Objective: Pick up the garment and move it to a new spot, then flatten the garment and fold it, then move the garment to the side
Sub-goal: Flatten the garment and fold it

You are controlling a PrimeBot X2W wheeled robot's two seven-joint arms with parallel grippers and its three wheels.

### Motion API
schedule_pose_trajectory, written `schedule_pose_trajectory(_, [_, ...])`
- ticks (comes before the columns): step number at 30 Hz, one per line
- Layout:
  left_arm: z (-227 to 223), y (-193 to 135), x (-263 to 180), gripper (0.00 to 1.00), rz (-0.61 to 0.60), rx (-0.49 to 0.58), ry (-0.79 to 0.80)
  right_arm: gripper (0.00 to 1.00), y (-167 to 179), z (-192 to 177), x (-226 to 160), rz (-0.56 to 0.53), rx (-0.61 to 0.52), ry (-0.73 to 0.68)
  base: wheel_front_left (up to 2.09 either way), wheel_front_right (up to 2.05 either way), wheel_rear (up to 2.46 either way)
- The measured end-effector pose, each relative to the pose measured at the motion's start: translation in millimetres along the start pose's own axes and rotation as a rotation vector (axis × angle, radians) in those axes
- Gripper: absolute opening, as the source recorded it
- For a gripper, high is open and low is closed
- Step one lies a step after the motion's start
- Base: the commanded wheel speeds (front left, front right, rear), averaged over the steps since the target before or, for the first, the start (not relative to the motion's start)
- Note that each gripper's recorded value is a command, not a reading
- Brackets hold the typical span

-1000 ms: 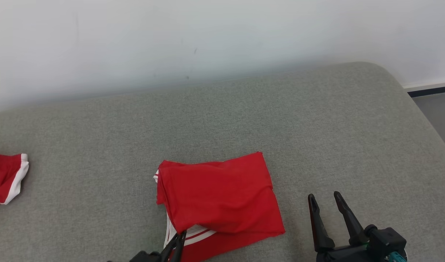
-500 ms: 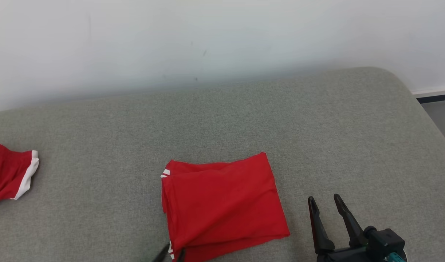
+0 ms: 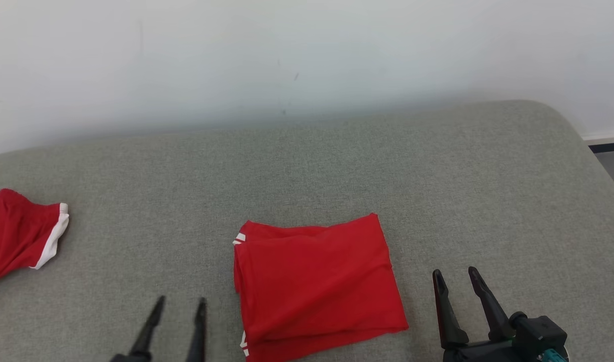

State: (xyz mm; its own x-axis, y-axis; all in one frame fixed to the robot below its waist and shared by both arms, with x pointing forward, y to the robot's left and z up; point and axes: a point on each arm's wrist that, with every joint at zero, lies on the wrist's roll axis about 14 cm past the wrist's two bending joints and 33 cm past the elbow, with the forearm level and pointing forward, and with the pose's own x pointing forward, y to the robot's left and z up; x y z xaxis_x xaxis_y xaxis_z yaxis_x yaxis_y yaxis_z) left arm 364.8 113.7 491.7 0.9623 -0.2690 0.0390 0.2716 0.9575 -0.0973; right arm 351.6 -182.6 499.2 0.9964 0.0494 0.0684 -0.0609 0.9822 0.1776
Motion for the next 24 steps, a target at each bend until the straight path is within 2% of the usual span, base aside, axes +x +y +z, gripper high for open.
schedule_pose_trajectory(6, [26.8,39.3,-5.7,1.00,0.126,0.042,-0.079,1.00,-1.1,3.9,0.3,-0.003,-0.004,-0.012,0.00,0.00,0.00])
schedule_pose_trajectory(13, [38.2,80.1,-19.8,1.00,0.269,0.061,-0.111,1.00,-5.3,8.2,-1.3,-0.014,-0.011,-0.025,0.00,0.00,0.00])
schedule_pose_trajectory(24, [14.2,94.8,-39.2,1.00,0.325,0.096,-0.025,1.00,-9.1,8.5,-6.0,-0.025,-0.023,-0.025,0.00,0.00,0.00])
